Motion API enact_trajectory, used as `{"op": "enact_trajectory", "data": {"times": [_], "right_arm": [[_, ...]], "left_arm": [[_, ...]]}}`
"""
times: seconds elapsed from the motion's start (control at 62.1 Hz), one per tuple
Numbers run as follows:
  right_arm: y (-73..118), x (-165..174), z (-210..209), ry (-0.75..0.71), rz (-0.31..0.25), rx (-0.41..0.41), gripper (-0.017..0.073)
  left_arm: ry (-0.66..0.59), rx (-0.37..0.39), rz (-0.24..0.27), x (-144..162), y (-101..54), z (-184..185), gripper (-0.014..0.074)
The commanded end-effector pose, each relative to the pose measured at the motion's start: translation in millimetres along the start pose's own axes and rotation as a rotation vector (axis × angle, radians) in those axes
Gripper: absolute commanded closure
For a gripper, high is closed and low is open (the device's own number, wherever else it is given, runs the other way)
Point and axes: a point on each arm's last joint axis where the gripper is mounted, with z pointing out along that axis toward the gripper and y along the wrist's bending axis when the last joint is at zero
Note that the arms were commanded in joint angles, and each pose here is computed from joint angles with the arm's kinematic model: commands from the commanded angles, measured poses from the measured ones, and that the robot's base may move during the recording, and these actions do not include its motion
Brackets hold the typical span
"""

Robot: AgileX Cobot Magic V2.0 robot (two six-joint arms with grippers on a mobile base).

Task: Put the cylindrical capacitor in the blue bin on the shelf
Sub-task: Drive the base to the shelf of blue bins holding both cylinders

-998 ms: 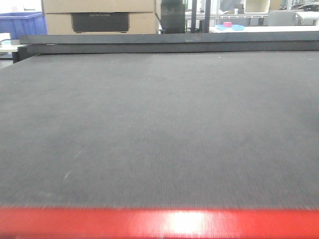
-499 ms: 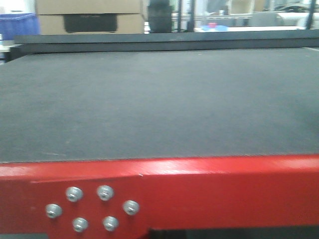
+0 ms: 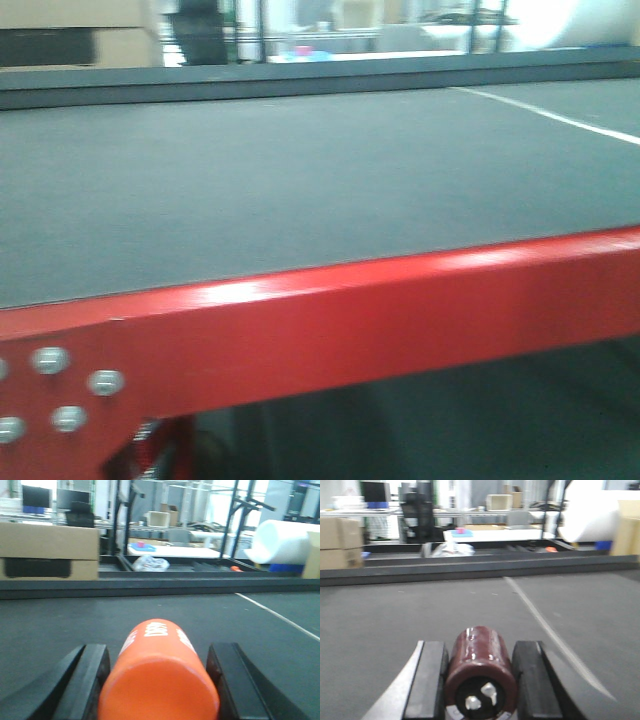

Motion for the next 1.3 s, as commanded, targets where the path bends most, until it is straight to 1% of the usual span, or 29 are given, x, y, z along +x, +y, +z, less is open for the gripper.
{"op": "enact_trajectory", "data": {"times": [0.0,1.288], "right_arm": [[-0.1,-1.8,-1.5,-0.028,-0.013,0.001,0.0724],[-0.1,-1.8,-1.5,-0.028,-0.013,0.001,0.0724]], "left_arm": [[-0.029,0.007,0.001,-2.4,-0.6,-1.4,0.0705],[-0.029,0.007,0.001,-2.4,-0.6,-1.4,0.0705]]}}
